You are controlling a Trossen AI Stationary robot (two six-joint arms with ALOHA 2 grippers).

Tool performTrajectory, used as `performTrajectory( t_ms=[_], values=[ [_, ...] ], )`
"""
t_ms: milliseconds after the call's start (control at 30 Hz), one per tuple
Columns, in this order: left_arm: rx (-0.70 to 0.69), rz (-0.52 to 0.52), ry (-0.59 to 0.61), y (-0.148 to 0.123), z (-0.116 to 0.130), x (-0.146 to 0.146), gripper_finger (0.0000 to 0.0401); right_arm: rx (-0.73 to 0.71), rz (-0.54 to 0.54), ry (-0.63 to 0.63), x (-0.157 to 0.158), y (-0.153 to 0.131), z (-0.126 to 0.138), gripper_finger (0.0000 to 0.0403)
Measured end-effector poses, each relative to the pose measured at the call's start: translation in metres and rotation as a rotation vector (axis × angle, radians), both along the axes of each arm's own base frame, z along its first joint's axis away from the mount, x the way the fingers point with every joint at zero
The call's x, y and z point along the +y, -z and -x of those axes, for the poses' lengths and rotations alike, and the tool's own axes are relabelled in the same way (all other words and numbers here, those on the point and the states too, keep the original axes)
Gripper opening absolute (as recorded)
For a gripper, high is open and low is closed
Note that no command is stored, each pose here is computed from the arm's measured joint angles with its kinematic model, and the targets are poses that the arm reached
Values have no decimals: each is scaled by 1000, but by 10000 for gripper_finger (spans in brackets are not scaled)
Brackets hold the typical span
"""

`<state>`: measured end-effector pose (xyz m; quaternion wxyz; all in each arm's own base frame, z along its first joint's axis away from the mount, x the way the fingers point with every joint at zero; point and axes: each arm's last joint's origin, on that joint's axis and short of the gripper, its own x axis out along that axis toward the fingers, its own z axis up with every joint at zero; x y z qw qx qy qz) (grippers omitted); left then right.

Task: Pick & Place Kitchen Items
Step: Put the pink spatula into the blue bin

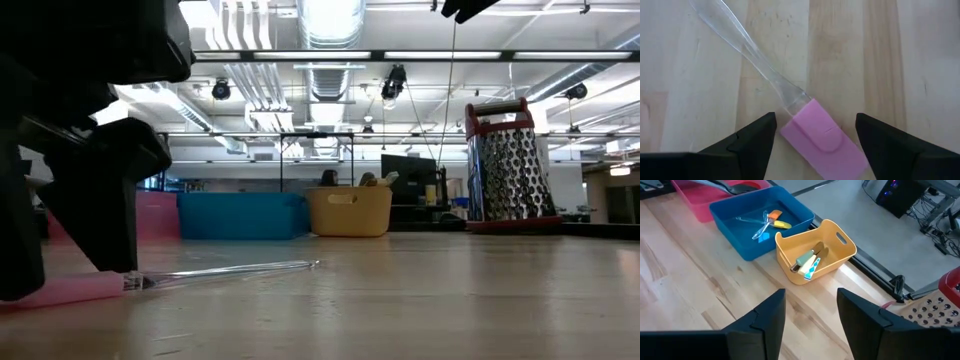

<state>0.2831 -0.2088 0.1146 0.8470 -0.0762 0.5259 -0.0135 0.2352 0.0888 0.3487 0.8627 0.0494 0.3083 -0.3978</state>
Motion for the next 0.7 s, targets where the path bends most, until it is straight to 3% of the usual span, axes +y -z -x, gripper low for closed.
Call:
performTrajectory(
  t_ms=[200,533,700],
  values=[
    [93,-32,11,19,2,2,224,3,-1,-2,0,0,0,146],
    [90,-54,47,22,2,2,37,5,1,-4,0,0,0,107],
    [57,-70,72,10,3,3,27,6,2,-5,0,0,0,88]
  ],
)
